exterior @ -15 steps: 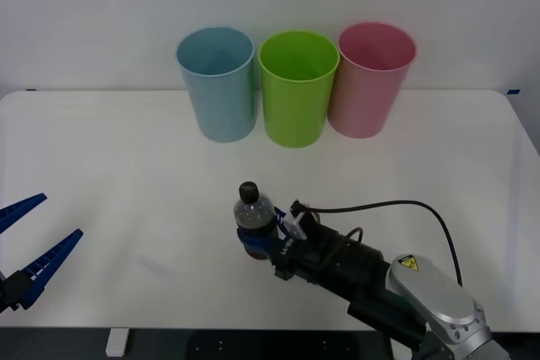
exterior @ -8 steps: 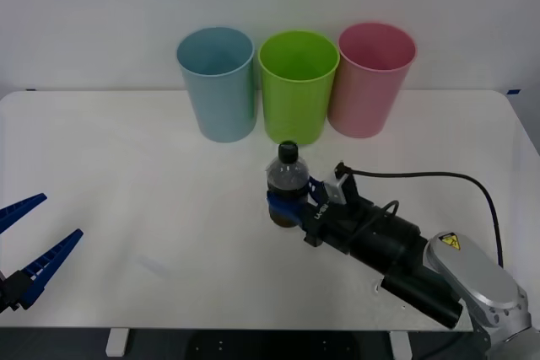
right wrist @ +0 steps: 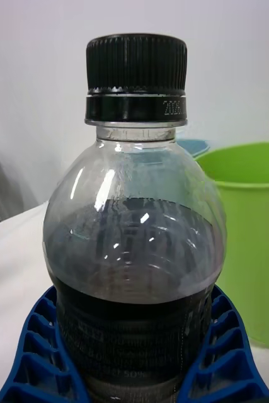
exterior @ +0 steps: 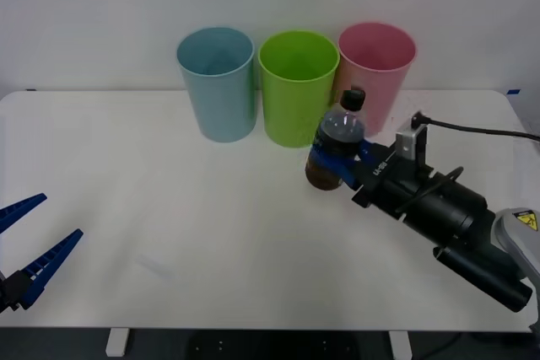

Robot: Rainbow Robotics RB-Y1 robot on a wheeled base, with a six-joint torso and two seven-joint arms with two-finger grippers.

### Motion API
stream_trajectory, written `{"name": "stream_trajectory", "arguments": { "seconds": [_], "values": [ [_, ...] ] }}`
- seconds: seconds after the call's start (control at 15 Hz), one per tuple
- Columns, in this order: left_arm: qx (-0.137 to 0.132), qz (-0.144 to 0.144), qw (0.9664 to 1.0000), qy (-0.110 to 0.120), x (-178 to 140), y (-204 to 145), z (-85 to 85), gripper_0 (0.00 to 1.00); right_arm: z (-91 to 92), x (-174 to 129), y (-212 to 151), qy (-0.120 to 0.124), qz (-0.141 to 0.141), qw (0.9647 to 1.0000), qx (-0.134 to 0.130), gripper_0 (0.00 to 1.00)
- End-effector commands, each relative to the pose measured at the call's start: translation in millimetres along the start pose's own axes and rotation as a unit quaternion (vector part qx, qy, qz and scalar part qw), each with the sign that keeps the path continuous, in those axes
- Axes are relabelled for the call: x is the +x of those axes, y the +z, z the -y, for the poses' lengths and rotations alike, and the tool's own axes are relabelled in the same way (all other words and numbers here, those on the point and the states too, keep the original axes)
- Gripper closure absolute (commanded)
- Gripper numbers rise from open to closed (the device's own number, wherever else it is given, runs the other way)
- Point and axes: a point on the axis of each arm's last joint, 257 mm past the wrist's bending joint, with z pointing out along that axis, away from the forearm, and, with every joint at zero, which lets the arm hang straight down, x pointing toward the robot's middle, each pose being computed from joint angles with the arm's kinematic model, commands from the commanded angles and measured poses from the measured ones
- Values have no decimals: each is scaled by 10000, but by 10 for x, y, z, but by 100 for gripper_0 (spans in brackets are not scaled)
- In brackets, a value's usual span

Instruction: Grasp the object on the table and drop it into the matching bin: aluminum can to the light blue bin, PET bottle to the pink bin.

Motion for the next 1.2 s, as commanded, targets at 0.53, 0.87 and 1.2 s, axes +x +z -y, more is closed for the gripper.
{"name": "stream_trajectory", "arguments": {
  "seconds": [0.53,0.87,1.2],
  "values": [
    [0,0,10000,0,0,0,0,0,639,-1242,-269,150,605,9974,371,100],
    [0,0,10000,0,0,0,0,0,1030,-1655,-159,-36,769,9949,658,100],
    [0,0,10000,0,0,0,0,0,1540,-1857,88,-189,763,9924,943,100]
  ]
}}
